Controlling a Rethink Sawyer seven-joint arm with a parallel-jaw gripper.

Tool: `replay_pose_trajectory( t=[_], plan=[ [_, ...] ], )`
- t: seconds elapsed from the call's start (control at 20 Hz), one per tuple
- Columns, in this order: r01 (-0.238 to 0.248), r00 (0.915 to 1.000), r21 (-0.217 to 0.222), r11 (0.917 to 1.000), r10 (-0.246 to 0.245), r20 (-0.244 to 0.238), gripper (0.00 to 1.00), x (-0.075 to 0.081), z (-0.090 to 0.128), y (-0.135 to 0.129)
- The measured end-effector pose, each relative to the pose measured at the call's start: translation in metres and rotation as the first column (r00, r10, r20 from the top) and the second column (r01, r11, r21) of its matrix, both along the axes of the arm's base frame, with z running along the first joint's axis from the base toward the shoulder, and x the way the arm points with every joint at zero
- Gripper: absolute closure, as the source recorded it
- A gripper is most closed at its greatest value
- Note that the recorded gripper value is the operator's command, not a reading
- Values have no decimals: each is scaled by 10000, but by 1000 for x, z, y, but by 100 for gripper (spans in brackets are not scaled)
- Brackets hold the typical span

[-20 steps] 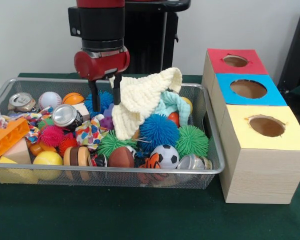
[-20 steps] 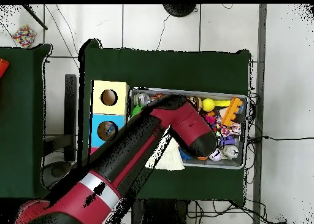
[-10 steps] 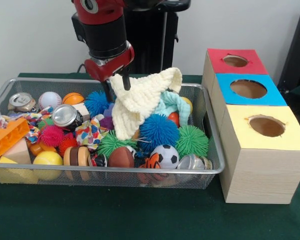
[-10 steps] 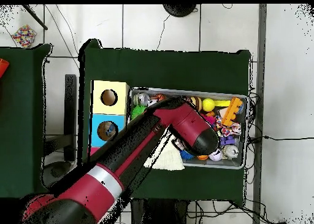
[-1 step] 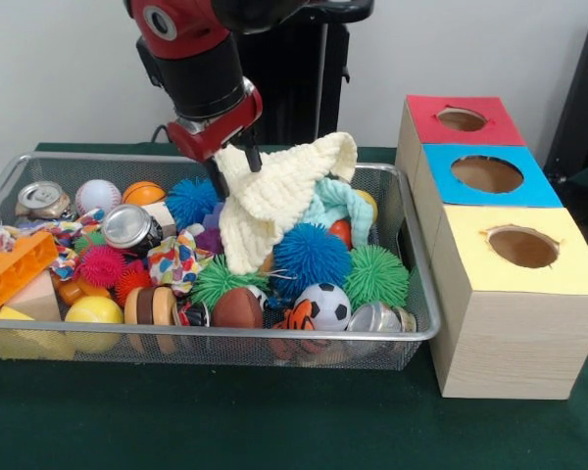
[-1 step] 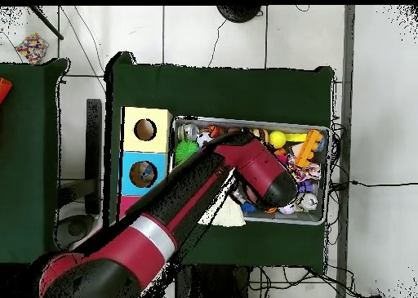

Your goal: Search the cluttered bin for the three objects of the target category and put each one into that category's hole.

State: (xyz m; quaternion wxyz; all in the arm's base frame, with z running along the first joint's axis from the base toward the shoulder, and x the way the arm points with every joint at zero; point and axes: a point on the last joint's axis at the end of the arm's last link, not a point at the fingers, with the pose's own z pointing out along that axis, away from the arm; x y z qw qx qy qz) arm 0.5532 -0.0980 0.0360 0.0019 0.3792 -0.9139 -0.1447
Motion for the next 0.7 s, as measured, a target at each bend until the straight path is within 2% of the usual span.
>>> replay_pose_trajectory(
  t=[0.3, 0.7],
  plan=[
    [538, 9985, 519, 9972, -543, 71, 0, -5, -18, -5],
    [1073, 9938, 1147, 9876, -1097, 152, 0, -9, -41, -2]
  ],
)
